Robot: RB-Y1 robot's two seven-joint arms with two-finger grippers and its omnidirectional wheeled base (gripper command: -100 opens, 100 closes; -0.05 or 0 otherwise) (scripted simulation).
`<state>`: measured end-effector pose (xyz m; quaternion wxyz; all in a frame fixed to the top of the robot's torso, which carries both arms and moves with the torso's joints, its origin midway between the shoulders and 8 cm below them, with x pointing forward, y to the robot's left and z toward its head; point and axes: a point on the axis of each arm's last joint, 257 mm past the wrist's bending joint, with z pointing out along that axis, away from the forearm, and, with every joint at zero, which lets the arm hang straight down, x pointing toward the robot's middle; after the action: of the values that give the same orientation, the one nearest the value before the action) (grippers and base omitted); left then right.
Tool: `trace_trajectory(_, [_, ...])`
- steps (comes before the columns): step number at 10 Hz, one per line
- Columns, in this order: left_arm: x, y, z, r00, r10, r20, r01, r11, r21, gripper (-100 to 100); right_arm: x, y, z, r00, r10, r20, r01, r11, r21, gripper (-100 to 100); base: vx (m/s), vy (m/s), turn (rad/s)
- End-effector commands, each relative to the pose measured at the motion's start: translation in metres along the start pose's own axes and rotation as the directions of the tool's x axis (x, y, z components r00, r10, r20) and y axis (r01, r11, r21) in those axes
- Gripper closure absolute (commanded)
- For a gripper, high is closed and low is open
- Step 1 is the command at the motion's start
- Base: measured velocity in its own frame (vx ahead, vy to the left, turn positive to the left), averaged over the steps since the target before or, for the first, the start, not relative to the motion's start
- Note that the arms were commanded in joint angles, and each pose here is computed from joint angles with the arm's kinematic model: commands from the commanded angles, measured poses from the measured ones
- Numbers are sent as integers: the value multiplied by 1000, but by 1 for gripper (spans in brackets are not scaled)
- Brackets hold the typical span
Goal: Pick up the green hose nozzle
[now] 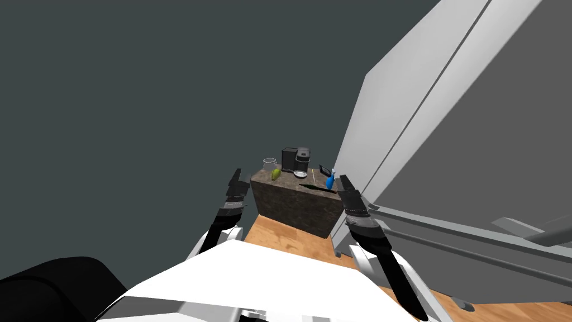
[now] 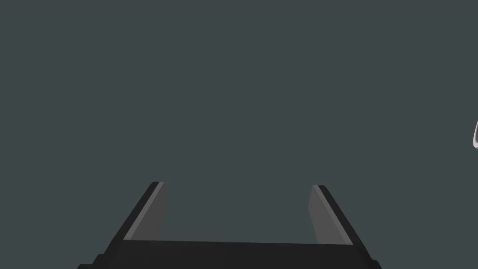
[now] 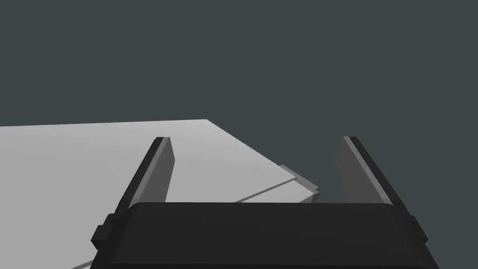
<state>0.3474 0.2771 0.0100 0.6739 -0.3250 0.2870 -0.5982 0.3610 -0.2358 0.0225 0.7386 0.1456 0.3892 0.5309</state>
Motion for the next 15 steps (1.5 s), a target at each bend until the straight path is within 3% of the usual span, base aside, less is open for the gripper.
trace_trajectory(1, [0,0,0,1000,0,0,0,1000,0,0,8,-16,-3,994,-83,-65,85,996,24,-100,-37,42,-161])
trace_trajectory(2, [0,0,0,1000,0,0,0,1000,0,0,8,-16,-3,994,-87,-73,89,996,21,-100,-24,37,-44])
trace_trajectory(5, [0,0,0,1000,0,0,0,1000,0,0,20,-55,-17,945,-251,-210,268,962,53,-100,-19,45,-102])
trace_trajectory(6, [0,0,0,1000,0,0,0,1000,0,0,21,-55,-17,940,-258,-222,274,960,47,-100,-14,40,-31])
trace_trajectory(8, [0,0,0,1000,0,0,0,1000,0,0,24,-86,-31,874,-365,-320,401,914,53,-100,-5,43,-50])
trace_trajectory(9, [0,0,0,1000,0,0,0,1000,0,0,24,-86,-31,867,-372,-331,408,912,45,-100,-1,44,-28])
trace_trajectory(11, [0,0,0,1000,0,0,0,1000,0,0,23,-119,-49,772,-468,-429,532,846,35,-100,11,51,-17])
trace_trajectory(12, [0,0,0,1000,0,0,0,1000,0,0,23,-119,-49,760,-476,-442,540,842,22,-100,12,46,-8])
trace_trajectory(13, [0,0,0,1000,0,0,0,1000,0,0,21,-137,-60,701,-518,-491,598,801,8,-100,14,45,16])
trace_trajectory(14, [0,0,0,1000,0,0,0,1000,0,0,20,-137,-60,694,-522,-497,601,799,1,-100,12,35,6])
trace_trajectory(15, [0,0,0,1000,0,0,0,1000,0,0,16,-154,-72,624,-559,-546,657,754,-21,-100,16,40,29])
